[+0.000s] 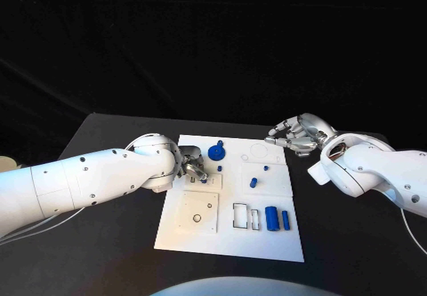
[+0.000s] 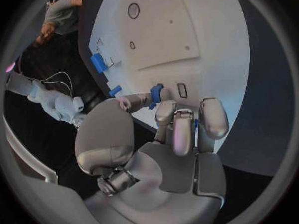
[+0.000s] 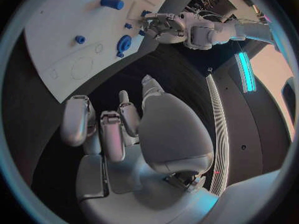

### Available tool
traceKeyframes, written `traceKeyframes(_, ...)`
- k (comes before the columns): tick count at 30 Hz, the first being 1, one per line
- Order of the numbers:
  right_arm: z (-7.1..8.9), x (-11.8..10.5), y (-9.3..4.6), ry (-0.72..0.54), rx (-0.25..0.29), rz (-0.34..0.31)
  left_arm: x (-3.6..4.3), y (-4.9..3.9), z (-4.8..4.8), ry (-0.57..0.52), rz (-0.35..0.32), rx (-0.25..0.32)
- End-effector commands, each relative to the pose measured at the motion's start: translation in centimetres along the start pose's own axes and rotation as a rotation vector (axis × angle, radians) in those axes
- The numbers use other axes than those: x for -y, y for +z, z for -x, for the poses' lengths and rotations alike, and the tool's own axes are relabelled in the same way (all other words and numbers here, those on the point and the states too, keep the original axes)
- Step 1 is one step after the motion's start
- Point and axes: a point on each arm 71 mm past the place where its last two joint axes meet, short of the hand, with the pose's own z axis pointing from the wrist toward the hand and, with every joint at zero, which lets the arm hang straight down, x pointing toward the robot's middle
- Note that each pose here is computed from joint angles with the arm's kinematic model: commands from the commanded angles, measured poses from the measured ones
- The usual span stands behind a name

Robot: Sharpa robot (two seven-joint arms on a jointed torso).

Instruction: Assemble the parts on the task board

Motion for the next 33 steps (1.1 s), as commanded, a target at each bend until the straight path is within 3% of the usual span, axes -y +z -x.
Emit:
traceKeyframes(1,-0.07,-0.10,-0.01,-0.008,-0.004,0.013,0.38,0.19,-0.95,0.001,-0.013,-0.052)
traceKeyframes(33,0.00,0.02,-0.04,-0.008,-0.003,0.011,0.06,0.22,-0.99,0.013,-0.004,-0.069)
